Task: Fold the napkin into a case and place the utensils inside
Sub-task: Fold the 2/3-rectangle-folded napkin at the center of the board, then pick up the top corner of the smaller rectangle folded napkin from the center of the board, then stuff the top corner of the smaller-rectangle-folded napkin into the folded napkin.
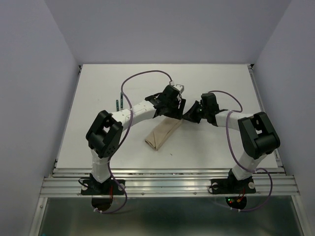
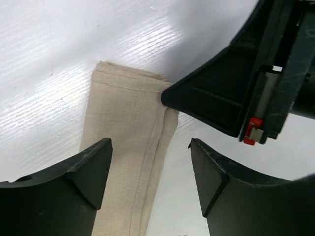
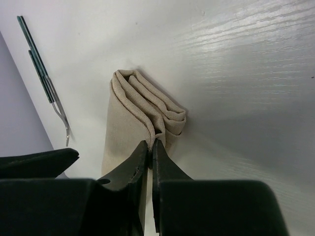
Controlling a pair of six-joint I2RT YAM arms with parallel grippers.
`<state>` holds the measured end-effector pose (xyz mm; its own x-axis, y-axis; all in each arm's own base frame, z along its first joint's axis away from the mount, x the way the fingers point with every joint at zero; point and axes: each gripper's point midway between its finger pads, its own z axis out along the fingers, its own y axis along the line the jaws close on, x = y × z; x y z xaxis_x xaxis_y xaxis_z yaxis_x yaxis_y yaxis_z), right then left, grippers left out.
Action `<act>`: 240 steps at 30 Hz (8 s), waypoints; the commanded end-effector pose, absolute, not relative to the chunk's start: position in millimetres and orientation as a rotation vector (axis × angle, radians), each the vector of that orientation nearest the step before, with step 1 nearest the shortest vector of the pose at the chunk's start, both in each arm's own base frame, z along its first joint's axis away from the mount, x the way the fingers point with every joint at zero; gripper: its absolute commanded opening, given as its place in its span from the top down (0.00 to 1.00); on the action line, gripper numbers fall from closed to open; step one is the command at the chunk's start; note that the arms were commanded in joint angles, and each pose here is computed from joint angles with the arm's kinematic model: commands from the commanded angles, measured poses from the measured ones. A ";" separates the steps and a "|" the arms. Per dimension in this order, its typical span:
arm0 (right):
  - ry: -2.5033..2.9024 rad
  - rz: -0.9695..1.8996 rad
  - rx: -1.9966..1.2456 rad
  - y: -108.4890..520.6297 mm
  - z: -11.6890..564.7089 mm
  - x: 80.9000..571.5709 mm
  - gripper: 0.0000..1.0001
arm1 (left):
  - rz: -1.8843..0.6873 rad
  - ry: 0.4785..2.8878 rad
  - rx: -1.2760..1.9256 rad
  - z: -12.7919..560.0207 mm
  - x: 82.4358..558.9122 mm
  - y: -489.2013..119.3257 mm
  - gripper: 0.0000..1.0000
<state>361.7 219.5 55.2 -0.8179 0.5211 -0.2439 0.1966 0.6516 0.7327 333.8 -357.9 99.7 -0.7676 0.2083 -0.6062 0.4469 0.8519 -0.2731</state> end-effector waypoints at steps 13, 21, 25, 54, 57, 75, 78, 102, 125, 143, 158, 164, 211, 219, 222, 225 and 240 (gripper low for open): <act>2.378 1.060 0.504 227.7 79.3 373.1 0.99 | -0.414 2.243 0.701 115.0 323.1 -378.9 0.28; 2.373 1.104 0.507 233.1 86.7 374.9 0.99 | -0.409 2.216 0.744 105.3 314.8 -389.3 0.22; 2.366 1.116 0.502 234.5 90.7 375.9 0.99 | -0.386 2.225 0.743 96.1 316.4 -390.5 0.28; 2.364 1.127 0.487 235.5 95.2 374.2 0.99 | -0.260 2.206 0.664 79.8 338.1 -388.7 0.52; 2.365 1.126 0.486 235.5 94.6 374.2 0.99 | -0.244 2.198 0.641 83.2 341.2 -386.8 0.52; 2.369 1.127 0.484 235.5 94.3 373.0 0.99 | -0.259 2.145 0.574 99.1 348.2 -387.3 0.60; 2.366 1.135 0.483 236.2 96.5 372.9 0.99 | -0.252 2.151 0.574 95.8 347.3 -385.2 0.61; 2.359 1.136 0.462 236.3 103.3 372.6 0.98 | -0.304 2.157 0.614 83.5 351.6 -395.1 1.00; 2.382 0.701 0.317 175.7 101.5 370.7 0.40 | -0.682 2.227 0.362 106.6 360.2 -352.9 1.00; 2.390 0.371 -0.196 242.3 88.5 357.5 0.52 | -0.777 2.193 0.221 131.9 362.1 -332.7 1.00; 2.413 0.355 -0.292 273.8 69.5 369.8 0.57 | -0.790 2.192 0.199 132.6 363.8 -334.0 1.00; 2.425 0.313 -0.278 274.5 58.2 373.5 0.66 | -0.797 2.190 0.203 133.7 363.5 -335.1 1.00; 2.332 0.323 0.022 263.1 78.7 382.8 0.99 | -0.776 2.368 0.256 75.0 349.8 -336.9 1.00; 2.329 0.352 0.030 265.8 82.0 381.1 0.99 | -0.738 2.438 0.272 52.7 349.8 -337.0 1.00; 2.328 0.364 0.031 267.7 83.0 381.2 0.99 | -0.726 2.460 0.286 46.7 348.3 -335.4 1.00; 2.326 0.382 0.030 269.7 85.1 380.6 0.99 | -0.719 2.476 0.298 42.0 346.7 -334.7 1.00; 2.286 0.510 -0.007 281.5 108.8 372.5 0.99 | -0.671 2.537 0.277 21.2 352.1 -336.5 1.00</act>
<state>366.5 261.1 65.5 -0.7608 0.0991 -0.6414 -0.0951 0.9606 0.2612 354.0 -340.6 33.7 -0.8420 0.0419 -0.5379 0.3197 0.8418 -0.4349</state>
